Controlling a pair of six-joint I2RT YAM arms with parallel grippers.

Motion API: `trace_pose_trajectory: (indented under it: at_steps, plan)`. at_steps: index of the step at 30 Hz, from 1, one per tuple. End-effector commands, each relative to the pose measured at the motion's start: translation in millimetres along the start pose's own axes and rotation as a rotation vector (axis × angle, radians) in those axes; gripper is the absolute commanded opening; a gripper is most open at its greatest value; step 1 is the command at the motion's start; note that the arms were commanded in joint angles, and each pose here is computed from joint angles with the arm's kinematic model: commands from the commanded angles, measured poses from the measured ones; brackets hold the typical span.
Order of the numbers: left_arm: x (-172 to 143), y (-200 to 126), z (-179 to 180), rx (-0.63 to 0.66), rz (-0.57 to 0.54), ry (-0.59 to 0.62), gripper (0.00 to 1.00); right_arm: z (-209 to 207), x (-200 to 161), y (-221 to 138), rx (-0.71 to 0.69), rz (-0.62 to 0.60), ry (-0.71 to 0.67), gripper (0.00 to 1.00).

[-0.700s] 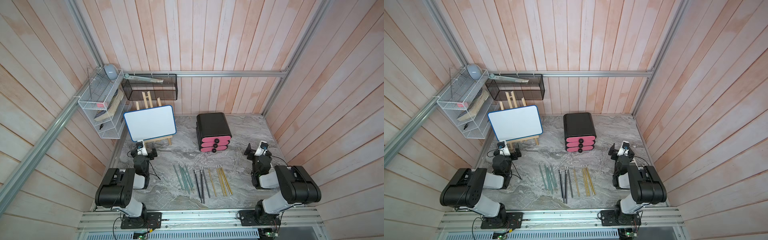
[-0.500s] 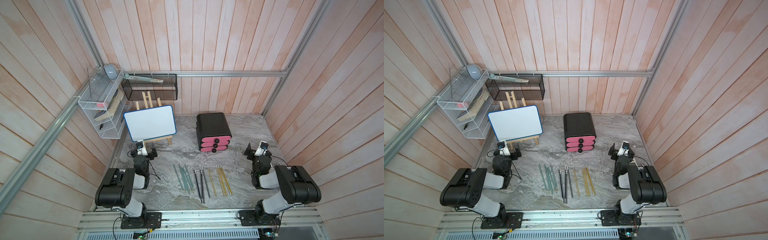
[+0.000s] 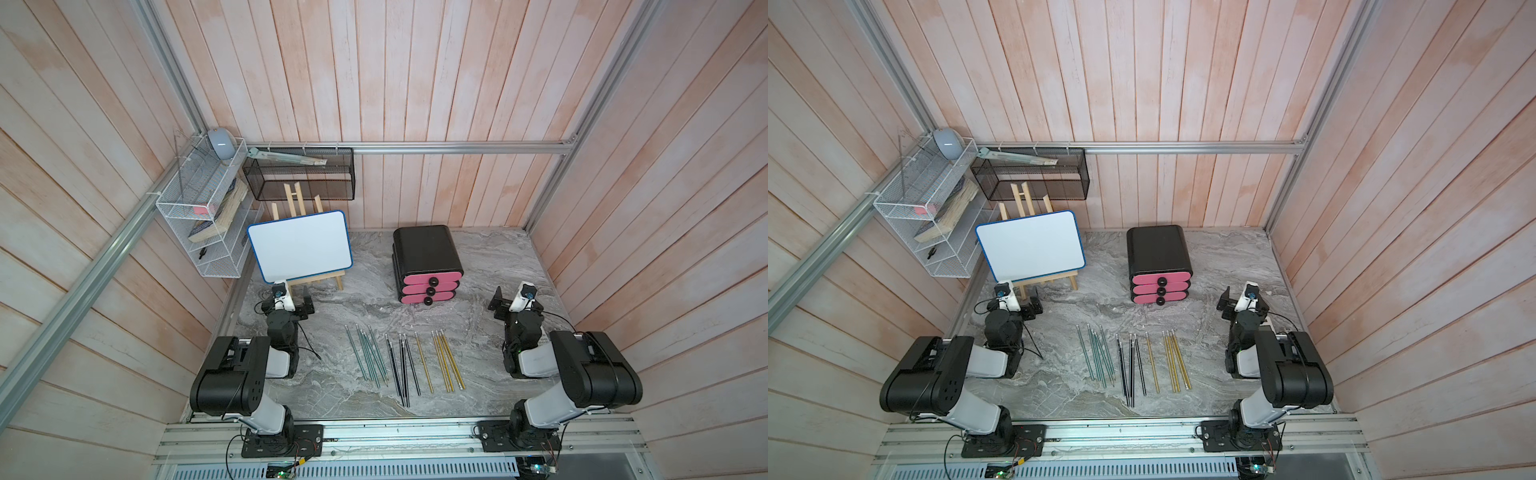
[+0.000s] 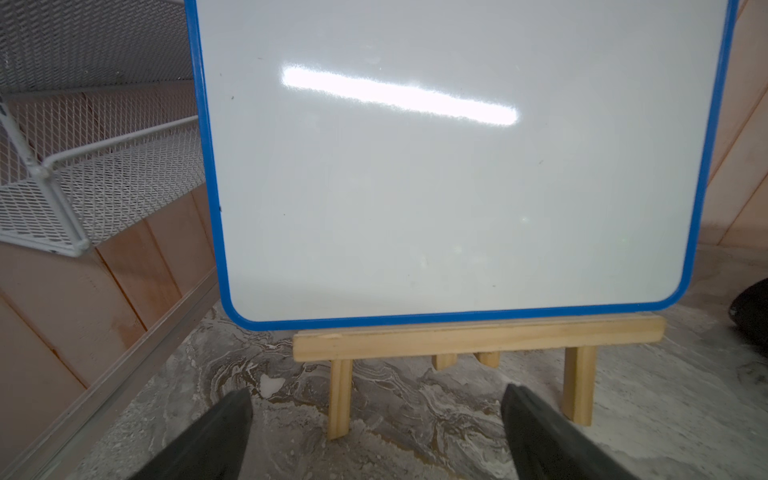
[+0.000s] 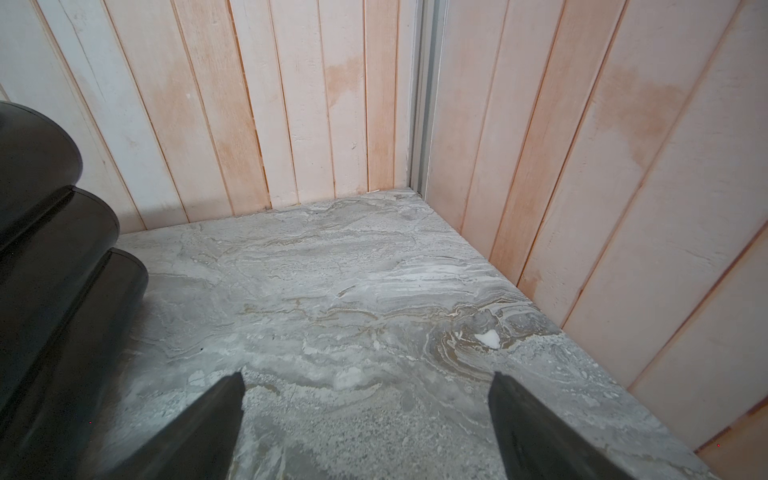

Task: Please place the pencils in the drawer according to their color
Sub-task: Adjust the storage box at the center of the board.

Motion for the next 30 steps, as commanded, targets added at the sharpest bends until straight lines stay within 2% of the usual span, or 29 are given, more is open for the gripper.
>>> trace_pose_trajectory:
  at_steps: [1, 3, 6, 8, 10, 15, 21, 30]
  plan:
    - [11, -3, -7, -0.027, -0.026, 0.014, 1.0, -13, 8, -11, -0.053, -0.036, 0.032, 0.98]
    - [17, -6, -11, -0.021, -0.023, 0.023, 1.0, -12, 14, -24, -0.035, -0.087, 0.024, 0.98]
    - [22, -9, -18, -0.03, 0.017, 0.036, 1.0, -20, 26, -35, -0.097, -0.135, 0.034, 0.98]
    - [25, -14, -24, -0.032, 0.032, 0.051, 0.99, -22, 29, -34, -0.103, -0.102, 0.047, 0.98]
    - [29, -20, -30, -0.036, 0.03, 0.059, 0.99, -23, 28, -29, -0.104, -0.019, 0.097, 0.98]
    - [46, -32, -52, -0.065, 0.054, 0.021, 1.0, -33, 35, -28, -0.166, 0.182, 0.4, 0.98]
    - [67, -55, -70, -0.114, 0.137, -0.153, 1.0, -5, 73, -44, 0.129, 0.167, 0.504, 0.98]
    - [70, -81, -122, -0.265, 0.453, -0.293, 1.0, 62, 112, -46, 0.553, 0.345, 0.658, 0.98]
Point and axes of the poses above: each gripper's point midway between its finger pads, its own y axis out along the fingers, its own z axis along the line the jaws close on, x = y × z, the point moved 2 cm from there along -y, back along the fingers, and after that the axes turned 14 degrees about -y, right-handed, at the moved point
